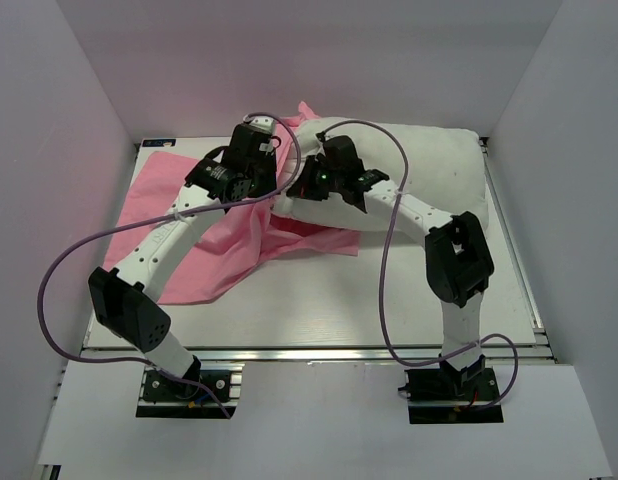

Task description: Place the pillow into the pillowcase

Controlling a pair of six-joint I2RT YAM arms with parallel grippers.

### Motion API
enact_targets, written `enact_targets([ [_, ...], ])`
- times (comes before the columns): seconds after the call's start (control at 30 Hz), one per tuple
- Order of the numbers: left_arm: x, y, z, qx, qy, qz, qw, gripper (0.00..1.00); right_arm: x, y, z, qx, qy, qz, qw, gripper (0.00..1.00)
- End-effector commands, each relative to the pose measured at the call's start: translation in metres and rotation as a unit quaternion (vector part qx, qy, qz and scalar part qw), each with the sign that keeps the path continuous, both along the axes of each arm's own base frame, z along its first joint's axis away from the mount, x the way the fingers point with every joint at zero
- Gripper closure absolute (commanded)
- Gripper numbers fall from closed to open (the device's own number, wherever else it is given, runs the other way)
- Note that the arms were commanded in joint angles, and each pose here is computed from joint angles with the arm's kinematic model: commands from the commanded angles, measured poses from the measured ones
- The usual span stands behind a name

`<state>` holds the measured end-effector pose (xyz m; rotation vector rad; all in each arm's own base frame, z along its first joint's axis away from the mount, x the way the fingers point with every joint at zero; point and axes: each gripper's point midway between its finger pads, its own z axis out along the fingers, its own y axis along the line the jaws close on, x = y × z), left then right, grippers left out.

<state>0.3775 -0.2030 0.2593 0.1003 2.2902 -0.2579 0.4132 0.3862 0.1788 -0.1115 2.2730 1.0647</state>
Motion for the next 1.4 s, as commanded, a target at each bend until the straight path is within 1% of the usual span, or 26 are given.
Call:
enact_targets([
  [0.0, -0.037, 0.001, 0.027, -0.029, 0.006, -0.035, 0.999, 1.0, 0.054, 0.01, 0.076, 0.088, -0.097, -0.068, 0.989, 1.0],
  [0.07, -0.04, -0.014, 0.034, -0.057, 0.007, -0.067, 0.996, 1.0, 0.048, 0.032, 0.068, 0.097, -0.09, -0.072, 0.989, 1.0],
  [0.17, -0.036, -0.022, 0.044, -0.07, -0.003, -0.076, 0.995, 1.0, 0.034, 0.061, 0.059, 0.112, -0.076, -0.061, 0.989, 1.0],
  [0.23, -0.029, -0.02, 0.05, -0.067, -0.011, -0.063, 0.996, 1.0, 0.019, 0.07, 0.045, 0.08, -0.086, -0.065, 0.991, 1.0],
  [0.27, -0.02, -0.022, 0.059, -0.068, -0.021, -0.056, 0.996, 1.0, 0.013, 0.069, 0.037, 0.064, -0.089, -0.071, 0.991, 1.0],
  [0.3, -0.017, -0.022, 0.064, -0.071, -0.026, -0.05, 0.996, 1.0, 0.001, 0.061, 0.005, 0.034, -0.073, -0.074, 0.994, 1.0],
  [0.37, -0.007, -0.013, 0.07, -0.06, -0.041, -0.018, 0.997, 1.0, -0.023, 0.051, 0.002, 0.038, -0.069, -0.062, 0.995, 1.0],
  [0.4, -0.001, -0.009, 0.072, -0.059, -0.044, 0.003, 0.997, 1.0, -0.04, 0.038, -0.028, 0.026, -0.052, -0.056, 0.997, 1.0],
  [0.43, 0.003, 0.0, 0.07, -0.053, -0.042, 0.022, 0.997, 1.0, -0.049, 0.03, -0.016, 0.035, -0.058, -0.056, 0.996, 1.0],
  [0.53, 0.012, 0.011, 0.054, -0.051, -0.025, 0.048, 0.997, 1.0, -0.068, 0.009, -0.015, 0.013, -0.075, -0.041, 0.996, 1.0],
  [0.6, 0.011, 0.009, 0.046, -0.053, -0.016, 0.046, 0.997, 0.98, -0.079, 0.006, -0.01, 0.005, -0.087, -0.01, 0.996, 0.79],
  [0.63, 0.01, 0.009, 0.037, -0.051, -0.009, 0.042, 0.998, 0.9, -0.082, 0.004, 0.001, 0.005, -0.097, 0.002, 0.995, 0.71],
  [0.67, 0.008, 0.009, 0.033, -0.049, -0.005, 0.04, 0.998, 0.83, -0.085, 0.002, 0.007, 0.002, -0.101, 0.011, 0.995, 0.6],
  [0.7, 0.006, 0.009, 0.03, -0.048, -0.002, 0.036, 0.998, 0.73, -0.087, 0.001, 0.011, -0.004, -0.107, 0.025, 0.994, 0.55],
  [0.77, -0.001, 0.013, 0.023, -0.041, 0.005, 0.034, 0.999, 0.59, -0.087, -0.006, 0.03, -0.012, -0.117, 0.03, 0.993, 0.46],
  [0.83, -0.005, 0.018, 0.025, -0.035, 0.001, 0.037, 0.999, 0.41, -0.083, -0.016, 0.047, -0.027, -0.141, 0.027, 0.989, 0.39],
  [0.93, -0.007, 0.032, 0.039, -0.019, -0.024, 0.057, 0.998, 0.23, -0.076, -0.04, 0.064, -0.064, -0.157, 0.002, 0.985, 0.33],
  [0.97, -0.006, 0.036, 0.049, -0.017, -0.038, 0.061, 0.997, 0.2, -0.071, -0.051, 0.067, -0.08, -0.161, -0.012, 0.984, 0.28],
  [1.03, -0.002, 0.044, 0.055, -0.002, -0.05, 0.08, 0.996, 0.09, -0.057, -0.068, 0.083, -0.097, -0.187, -0.028, 0.977, 0.25],
  [1.07, 0.007, 0.053, 0.059, 0.016, -0.061, 0.101, 0.993, 0.08, -0.053, -0.074, 0.084, -0.108, -0.191, -0.026, 0.975, 0.22],
  [1.13, 0.021, 0.065, 0.059, 0.025, -0.063, 0.126, 0.99, 0.06, -0.037, -0.082, 0.1, -0.118, -0.21, -0.028, 0.97, 0.21],
  [1.2, 0.044, 0.068, 0.052, 0.01, -0.049, 0.121, 0.991, 0.06, -0.02, -0.083, 0.109, -0.137, -0.246, -0.012, 0.959, 0.17],
  [1.27, 0.062, 0.062, 0.046, 0.002, -0.046, 0.1, 0.994, 0.02, -0.008, -0.078, 0.118, -0.147, -0.287, 0.021, 0.946, 0.16],
  [1.3, 0.08, 0.059, 0.04, 0.003, -0.043, 0.097, 0.994, 0.02, 0.005, -0.076, 0.104, -0.151, -0.278, 0.035, 0.948, 0.16],
  [1.33, 0.09, 0.055, 0.038, 0.005, -0.042, 0.087, 0.995, 0.02, 0.015, -0.071, 0.124, -0.142, -0.298, 0.039, 0.943, 0.16],
  [1.37, 0.098, 0.051, 0.035, 0.007, -0.041, 0.077, 0.996, 0.02, 0.024, -0.069, 0.125, -0.151, -0.314, 0.057, 0.936, 0.16],
])
